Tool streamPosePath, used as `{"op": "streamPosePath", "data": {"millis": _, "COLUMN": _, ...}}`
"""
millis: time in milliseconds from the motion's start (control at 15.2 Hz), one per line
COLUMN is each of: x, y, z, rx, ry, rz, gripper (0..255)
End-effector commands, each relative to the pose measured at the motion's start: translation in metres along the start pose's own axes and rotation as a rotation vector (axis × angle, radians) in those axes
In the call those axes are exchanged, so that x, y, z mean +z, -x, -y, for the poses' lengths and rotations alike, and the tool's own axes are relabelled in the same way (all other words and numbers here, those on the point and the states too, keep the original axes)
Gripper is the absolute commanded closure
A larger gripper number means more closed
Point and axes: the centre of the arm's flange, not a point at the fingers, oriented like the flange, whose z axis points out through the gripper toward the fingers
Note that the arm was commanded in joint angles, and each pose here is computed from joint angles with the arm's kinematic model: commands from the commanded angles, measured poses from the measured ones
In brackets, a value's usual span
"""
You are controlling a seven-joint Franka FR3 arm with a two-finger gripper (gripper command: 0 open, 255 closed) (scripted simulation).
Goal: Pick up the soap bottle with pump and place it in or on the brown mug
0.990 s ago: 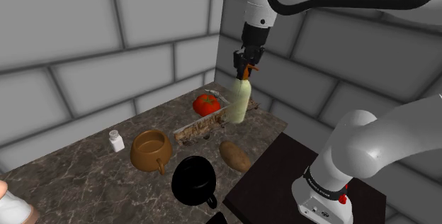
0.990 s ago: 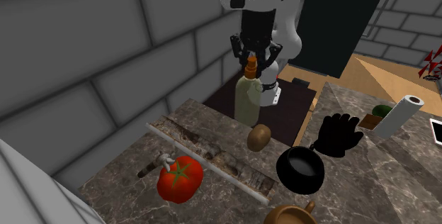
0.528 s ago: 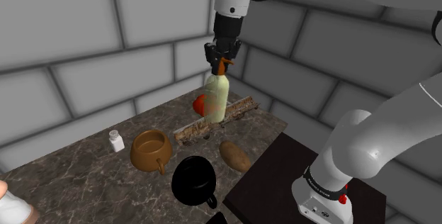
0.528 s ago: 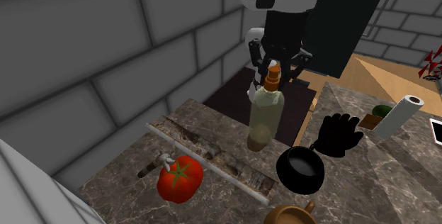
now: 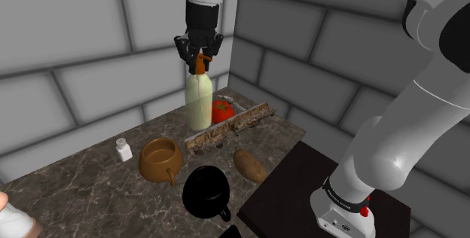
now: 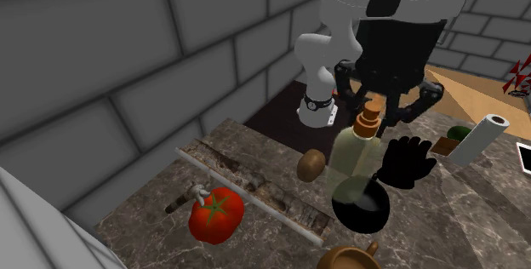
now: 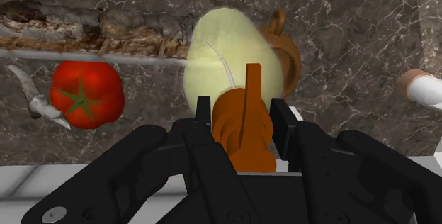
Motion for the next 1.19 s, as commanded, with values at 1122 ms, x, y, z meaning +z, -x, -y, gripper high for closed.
{"op": "streamPosePath", "data": {"millis": 1122, "x": 0.029, "y": -0.06, "z": 0.111, "rx": 0.001, "ry": -0.001, "rz": -0.001, "gripper": 255}}
